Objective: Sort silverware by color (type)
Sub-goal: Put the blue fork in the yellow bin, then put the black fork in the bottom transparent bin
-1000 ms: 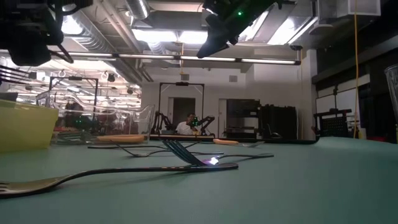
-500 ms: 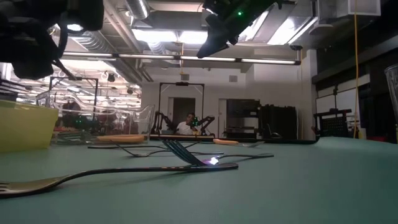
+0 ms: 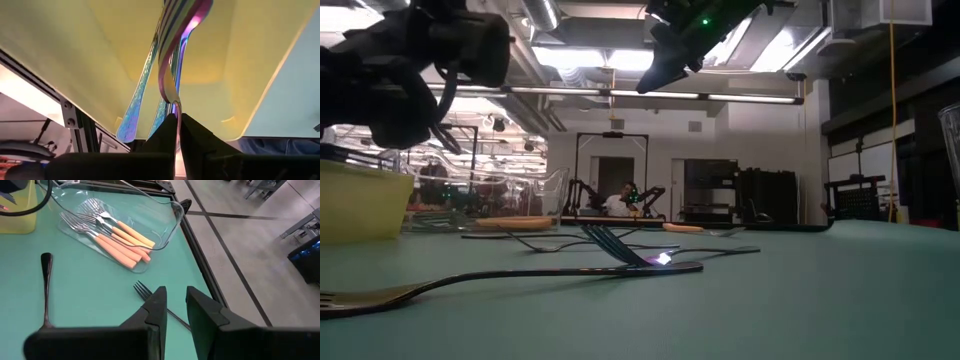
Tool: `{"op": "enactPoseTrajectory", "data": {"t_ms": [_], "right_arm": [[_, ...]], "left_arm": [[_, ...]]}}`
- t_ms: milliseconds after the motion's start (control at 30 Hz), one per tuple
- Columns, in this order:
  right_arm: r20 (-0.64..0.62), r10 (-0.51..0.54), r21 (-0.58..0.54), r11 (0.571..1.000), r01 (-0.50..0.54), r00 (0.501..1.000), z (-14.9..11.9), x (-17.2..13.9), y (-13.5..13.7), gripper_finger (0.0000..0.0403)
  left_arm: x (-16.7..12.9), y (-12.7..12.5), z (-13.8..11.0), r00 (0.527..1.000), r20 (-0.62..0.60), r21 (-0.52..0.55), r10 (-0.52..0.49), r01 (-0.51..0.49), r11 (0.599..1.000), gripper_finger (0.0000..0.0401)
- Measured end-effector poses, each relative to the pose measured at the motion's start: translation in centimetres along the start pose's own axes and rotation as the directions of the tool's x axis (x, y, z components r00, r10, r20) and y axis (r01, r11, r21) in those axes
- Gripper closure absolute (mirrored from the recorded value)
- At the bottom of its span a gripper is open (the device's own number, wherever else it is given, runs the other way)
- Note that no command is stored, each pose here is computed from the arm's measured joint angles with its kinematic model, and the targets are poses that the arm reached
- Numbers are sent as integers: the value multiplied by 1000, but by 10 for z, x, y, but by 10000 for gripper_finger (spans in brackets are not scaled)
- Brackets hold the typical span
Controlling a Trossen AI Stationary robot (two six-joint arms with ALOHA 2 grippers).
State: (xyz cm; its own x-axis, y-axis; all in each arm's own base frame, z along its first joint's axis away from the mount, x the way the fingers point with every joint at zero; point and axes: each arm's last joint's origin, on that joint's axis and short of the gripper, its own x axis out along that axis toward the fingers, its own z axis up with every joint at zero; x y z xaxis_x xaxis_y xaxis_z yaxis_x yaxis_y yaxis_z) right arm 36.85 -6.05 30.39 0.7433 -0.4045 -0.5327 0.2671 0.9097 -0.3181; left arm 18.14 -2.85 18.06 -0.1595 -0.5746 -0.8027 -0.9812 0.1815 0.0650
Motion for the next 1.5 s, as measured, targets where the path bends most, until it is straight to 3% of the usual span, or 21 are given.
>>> {"op": "enactPoseTrajectory", "data": {"t_ms": [200, 600, 1067, 1500], "right_arm": [[0, 0, 0, 1000, 0, 1000, 0, 0, 0, 340], [0, 0, 0, 1000, 0, 1000, 0, 0, 0, 340], [-2, 0, -1, 1000, 0, 1000, 0, 0, 0, 340], [-5, 1, -1, 1000, -1, 1000, -1, 0, 0, 340]], "left_arm": [[-1, -1, 4, 1000, 2, 51, -1, 1, 999, 393], [-1, -1, 6, 999, 35, 46, 1, -3, 999, 391], [-1, -1, 7, 998, 58, 46, 5, -8, 999, 336], [-3, 1, 3, 999, 29, 62, -14, 12, 998, 330]]}}
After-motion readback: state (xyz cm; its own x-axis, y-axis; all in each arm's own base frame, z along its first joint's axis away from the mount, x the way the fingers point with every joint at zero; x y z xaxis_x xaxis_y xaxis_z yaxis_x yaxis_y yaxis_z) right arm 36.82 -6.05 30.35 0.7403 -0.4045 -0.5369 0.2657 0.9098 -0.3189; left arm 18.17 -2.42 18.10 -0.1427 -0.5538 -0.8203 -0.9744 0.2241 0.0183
